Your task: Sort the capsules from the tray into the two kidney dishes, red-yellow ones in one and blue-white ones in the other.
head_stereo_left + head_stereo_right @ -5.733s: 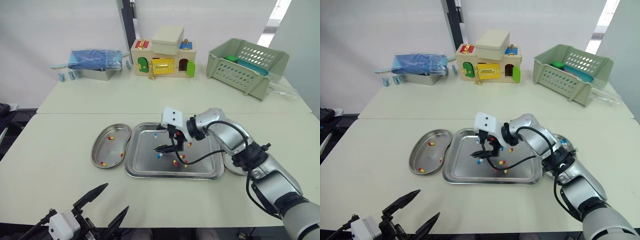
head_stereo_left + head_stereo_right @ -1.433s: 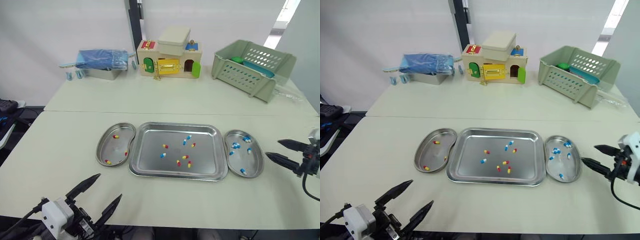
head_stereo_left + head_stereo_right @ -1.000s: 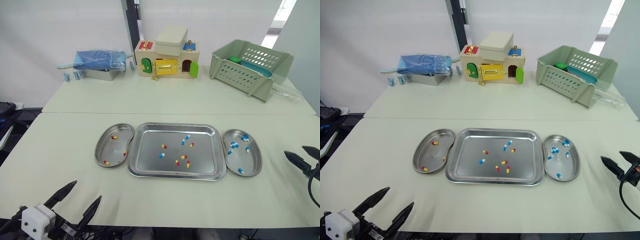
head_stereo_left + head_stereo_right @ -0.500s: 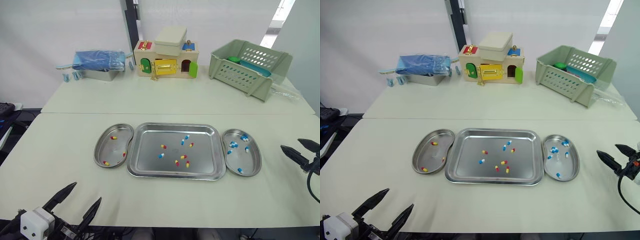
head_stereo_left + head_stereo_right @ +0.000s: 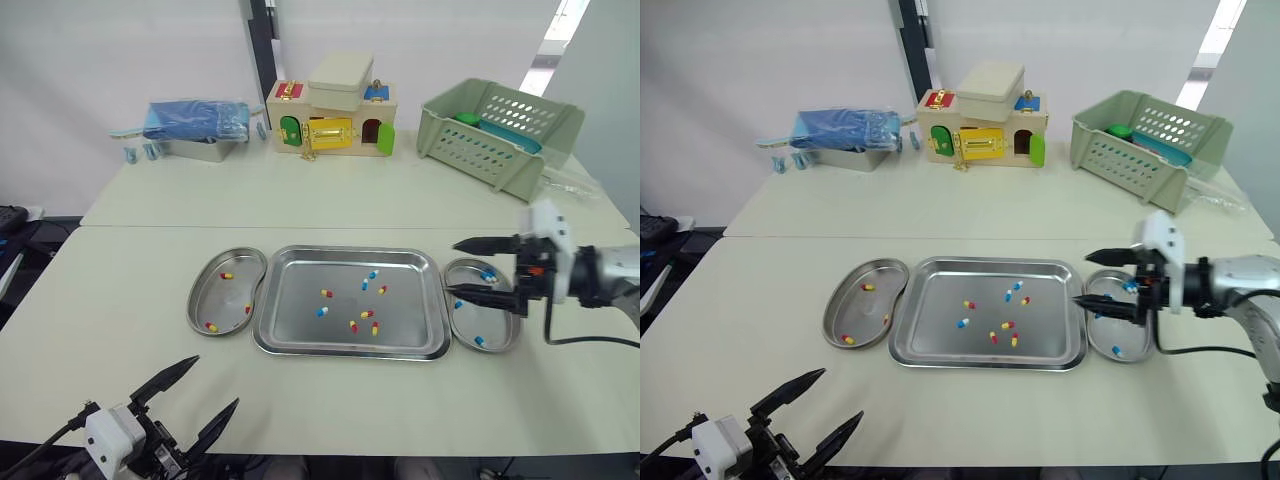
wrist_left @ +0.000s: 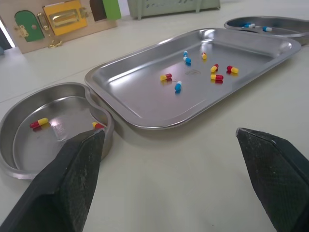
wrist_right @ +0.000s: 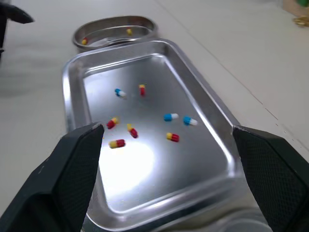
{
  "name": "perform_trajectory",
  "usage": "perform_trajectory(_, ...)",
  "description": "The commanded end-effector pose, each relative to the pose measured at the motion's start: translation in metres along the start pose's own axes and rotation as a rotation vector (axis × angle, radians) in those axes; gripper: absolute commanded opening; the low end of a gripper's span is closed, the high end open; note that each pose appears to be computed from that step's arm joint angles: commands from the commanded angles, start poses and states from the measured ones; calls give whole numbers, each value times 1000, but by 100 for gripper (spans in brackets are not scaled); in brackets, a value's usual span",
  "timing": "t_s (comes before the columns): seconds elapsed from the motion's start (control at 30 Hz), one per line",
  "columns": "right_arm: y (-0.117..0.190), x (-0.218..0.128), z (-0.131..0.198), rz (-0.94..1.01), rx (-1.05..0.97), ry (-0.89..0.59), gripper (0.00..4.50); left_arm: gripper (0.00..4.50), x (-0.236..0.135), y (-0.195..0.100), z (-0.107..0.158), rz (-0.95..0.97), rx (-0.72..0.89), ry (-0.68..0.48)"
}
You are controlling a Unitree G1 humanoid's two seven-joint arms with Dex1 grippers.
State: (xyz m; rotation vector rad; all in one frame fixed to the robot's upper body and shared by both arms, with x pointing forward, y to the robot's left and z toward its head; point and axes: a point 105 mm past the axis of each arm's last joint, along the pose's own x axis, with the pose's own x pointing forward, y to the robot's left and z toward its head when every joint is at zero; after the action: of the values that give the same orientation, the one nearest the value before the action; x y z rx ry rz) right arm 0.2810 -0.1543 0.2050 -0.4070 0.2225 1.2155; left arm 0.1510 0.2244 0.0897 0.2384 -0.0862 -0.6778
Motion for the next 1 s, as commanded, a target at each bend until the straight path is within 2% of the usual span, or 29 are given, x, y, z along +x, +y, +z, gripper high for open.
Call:
perform_trajectory(0.03,22,35,19,179,-104,15,446,450,3,-4,5,-53,21,-29)
perform_trajectory(0.2,22,82,29,265,-219,29,446,450,7,-14,7,-110,23,-50)
perform_trajectory(0.47,13,138,29,348,-360,81,446,450,15,-25,12,-89,-31,-95)
perform_trajectory(0.73,18,171,25,422,-433,112,446,450,23,-36,11,-30,-70,-115)
perform_trajectory(0.83,18,180,20,434,-466,138,353,450,21,-38,9,-4,-78,-111)
perform_trajectory(1.0,17,193,10,440,-496,172,353,450,15,-39,4,12,-82,-96)
